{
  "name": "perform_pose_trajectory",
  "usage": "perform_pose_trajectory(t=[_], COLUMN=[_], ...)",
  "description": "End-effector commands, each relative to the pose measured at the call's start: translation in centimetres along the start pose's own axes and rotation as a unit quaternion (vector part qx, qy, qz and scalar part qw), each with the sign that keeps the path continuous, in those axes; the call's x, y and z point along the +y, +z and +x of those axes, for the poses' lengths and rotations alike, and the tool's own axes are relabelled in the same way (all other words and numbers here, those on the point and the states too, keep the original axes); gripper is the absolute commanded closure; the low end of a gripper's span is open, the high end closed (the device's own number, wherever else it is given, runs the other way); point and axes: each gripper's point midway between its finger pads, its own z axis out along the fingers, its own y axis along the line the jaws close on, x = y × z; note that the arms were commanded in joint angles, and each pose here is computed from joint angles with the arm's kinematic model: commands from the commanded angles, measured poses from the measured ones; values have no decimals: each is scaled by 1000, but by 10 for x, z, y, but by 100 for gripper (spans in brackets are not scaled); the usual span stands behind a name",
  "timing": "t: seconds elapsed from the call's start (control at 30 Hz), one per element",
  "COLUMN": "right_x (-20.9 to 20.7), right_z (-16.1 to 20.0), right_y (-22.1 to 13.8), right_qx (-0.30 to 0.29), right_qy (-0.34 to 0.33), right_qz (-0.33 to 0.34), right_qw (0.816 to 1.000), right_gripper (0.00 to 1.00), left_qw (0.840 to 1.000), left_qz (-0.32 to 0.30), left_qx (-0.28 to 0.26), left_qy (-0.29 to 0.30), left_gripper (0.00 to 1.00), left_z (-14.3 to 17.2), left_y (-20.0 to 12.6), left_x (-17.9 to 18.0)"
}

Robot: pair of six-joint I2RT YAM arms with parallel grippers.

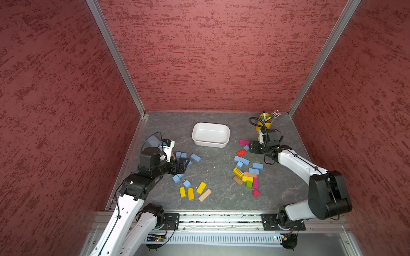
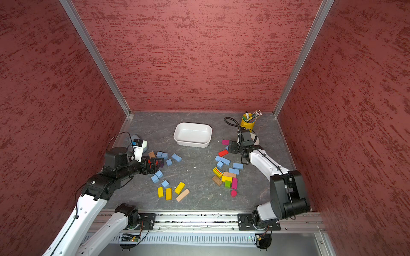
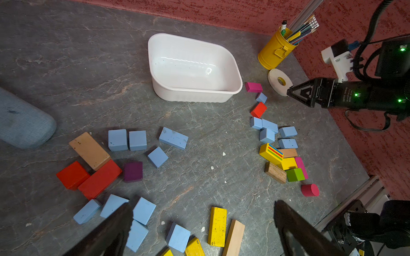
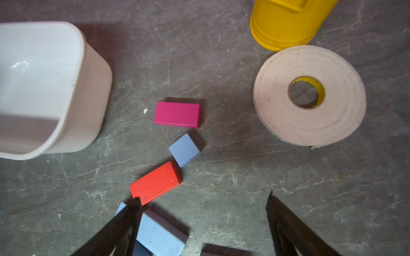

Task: Pick out the blue building blocks
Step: Pick up the building block from the center of the board.

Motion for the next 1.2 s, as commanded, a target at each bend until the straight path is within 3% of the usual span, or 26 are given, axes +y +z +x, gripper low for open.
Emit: perform_pose_trajectory(t=[0.0, 0.27, 0.4, 1.17], right_x=[0, 9, 10, 15], right_z=[-3, 8, 7, 8], right_y=[7, 31, 40, 70], right_qx=[7, 34, 38, 62], right_qy=[-24, -50, -53, -74], right_qz=[20, 29, 36, 45], right_qw=[999, 998, 997, 994], right_gripper=[12, 18, 26, 41], left_qw=[1000, 1000, 1000, 1000], left_qz=[8, 13, 11, 14], left_qx=[-9, -9, -9, -9], left_qy=[8, 3, 2, 1], left_gripper=[1, 1, 0, 0], left_z=[-5, -5, -5, -5], left_y=[-5, -5, -5, -6], left_x=[-2, -2, -1, -1])
